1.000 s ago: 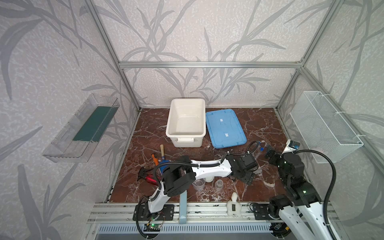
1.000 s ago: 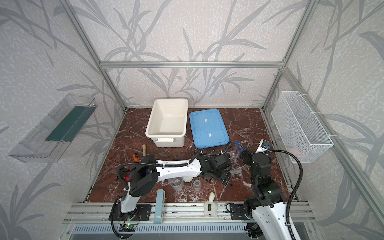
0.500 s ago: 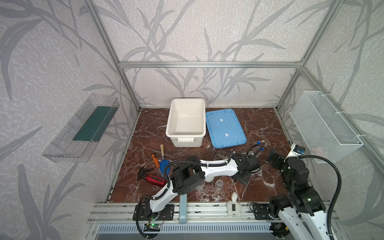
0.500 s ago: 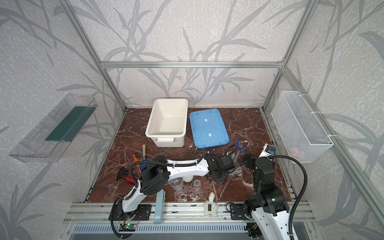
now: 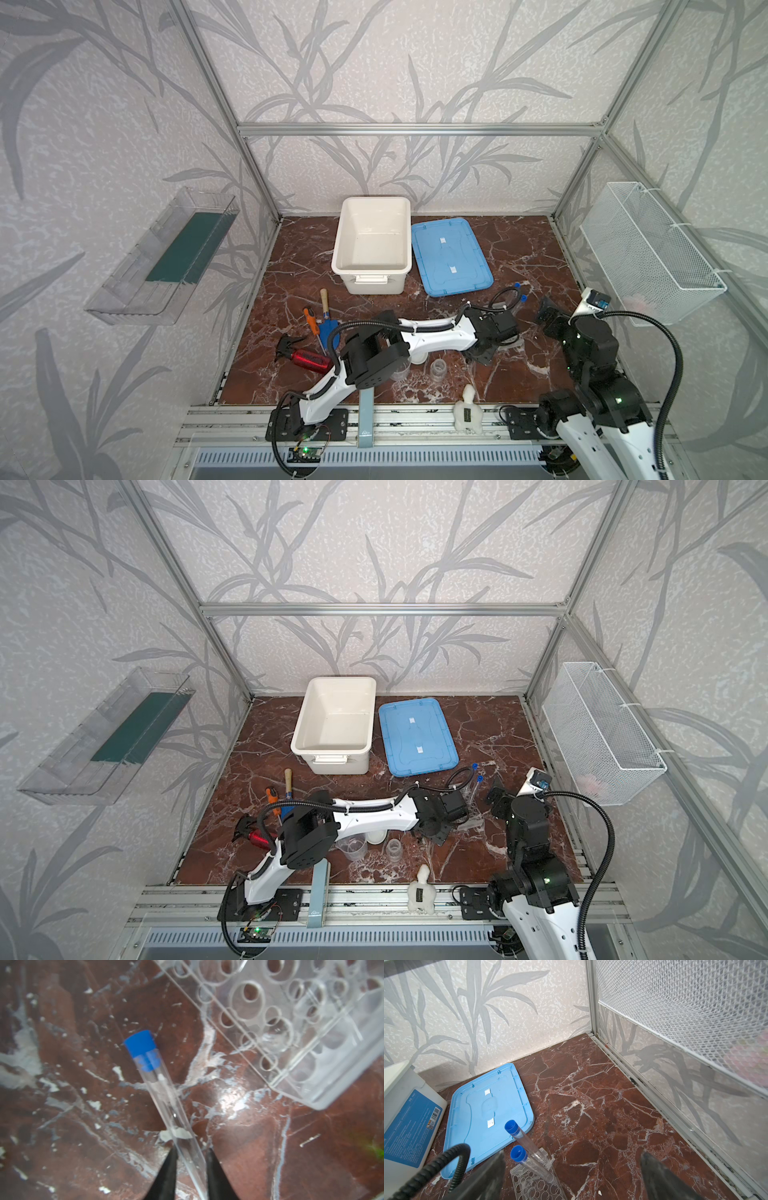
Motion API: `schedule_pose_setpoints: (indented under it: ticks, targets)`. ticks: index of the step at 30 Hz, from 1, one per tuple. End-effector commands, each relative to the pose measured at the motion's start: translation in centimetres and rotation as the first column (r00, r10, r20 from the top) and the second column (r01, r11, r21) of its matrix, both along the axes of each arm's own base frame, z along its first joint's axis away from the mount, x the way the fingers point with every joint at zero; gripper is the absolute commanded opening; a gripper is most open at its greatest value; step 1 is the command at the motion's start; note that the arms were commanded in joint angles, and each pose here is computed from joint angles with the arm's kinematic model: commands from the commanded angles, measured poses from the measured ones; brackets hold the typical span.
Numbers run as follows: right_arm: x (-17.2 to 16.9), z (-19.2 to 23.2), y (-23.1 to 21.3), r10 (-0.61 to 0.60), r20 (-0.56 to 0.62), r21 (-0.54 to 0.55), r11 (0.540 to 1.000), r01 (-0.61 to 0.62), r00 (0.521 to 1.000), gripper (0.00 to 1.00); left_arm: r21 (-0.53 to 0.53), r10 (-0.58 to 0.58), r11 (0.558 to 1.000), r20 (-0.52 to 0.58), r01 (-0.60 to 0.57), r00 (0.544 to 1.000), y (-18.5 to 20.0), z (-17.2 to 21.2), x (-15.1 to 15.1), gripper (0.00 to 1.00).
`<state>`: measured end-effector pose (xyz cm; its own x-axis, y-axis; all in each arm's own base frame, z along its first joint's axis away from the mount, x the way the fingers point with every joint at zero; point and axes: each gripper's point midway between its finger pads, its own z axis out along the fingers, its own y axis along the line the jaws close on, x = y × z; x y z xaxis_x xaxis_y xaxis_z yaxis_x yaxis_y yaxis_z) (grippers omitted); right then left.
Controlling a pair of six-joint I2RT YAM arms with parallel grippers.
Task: Organize the chemistry lab equipment
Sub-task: 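Lower the left gripper onto the last blue-capped tube and close it, then lift the tube with the left gripper toward the approaching right gripper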
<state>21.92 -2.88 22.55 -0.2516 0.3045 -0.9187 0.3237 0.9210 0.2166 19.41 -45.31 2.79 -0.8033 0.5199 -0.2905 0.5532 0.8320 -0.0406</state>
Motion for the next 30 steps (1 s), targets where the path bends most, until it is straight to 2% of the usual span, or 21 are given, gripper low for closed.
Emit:
schedule_pose_setpoints:
  ticks: [1,5,13,15,23,30]
  targets:
    - [-0.2,-0.2,-0.2,-0.004,-0.005,-0.009,1.000,0.004,1.000,0.99,0.082,0.067,0.994,0.033,-0.070,0.997,2.2,-0.4,1.3,0.21]
    - [-0.2,-0.6,0.1,0.008,-0.012,-0.006,1.000,-0.008,1.000,0.99,0.055,0.092,0.994,0.047,-0.095,0.995,2.7,0.0,2.4,0.21]
    - [-0.1,-1.0,0.2,0.018,-0.027,-0.015,1.000,-0.018,0.999,0.99,-0.004,0.185,0.983,0.054,-0.185,0.981,3.0,0.4,6.5,0.20]
    - [-0.1,-1.1,0.3,0.024,-0.028,-0.013,1.000,-0.024,0.999,0.99,-0.027,0.190,0.982,0.038,-0.189,0.981,2.7,0.4,6.8,0.23]
    - [0.0,-1.4,0.5,0.034,-0.035,-0.009,0.999,-0.034,0.999,0.99,-0.018,0.166,0.986,-0.003,-0.166,0.986,3.5,0.3,4.9,0.30]
    - [0.0,-1.8,0.5,0.034,-0.044,-0.013,0.999,-0.035,0.998,0.99,0.050,0.115,0.992,-0.031,-0.114,0.993,5.1,0.7,1.8,0.31]
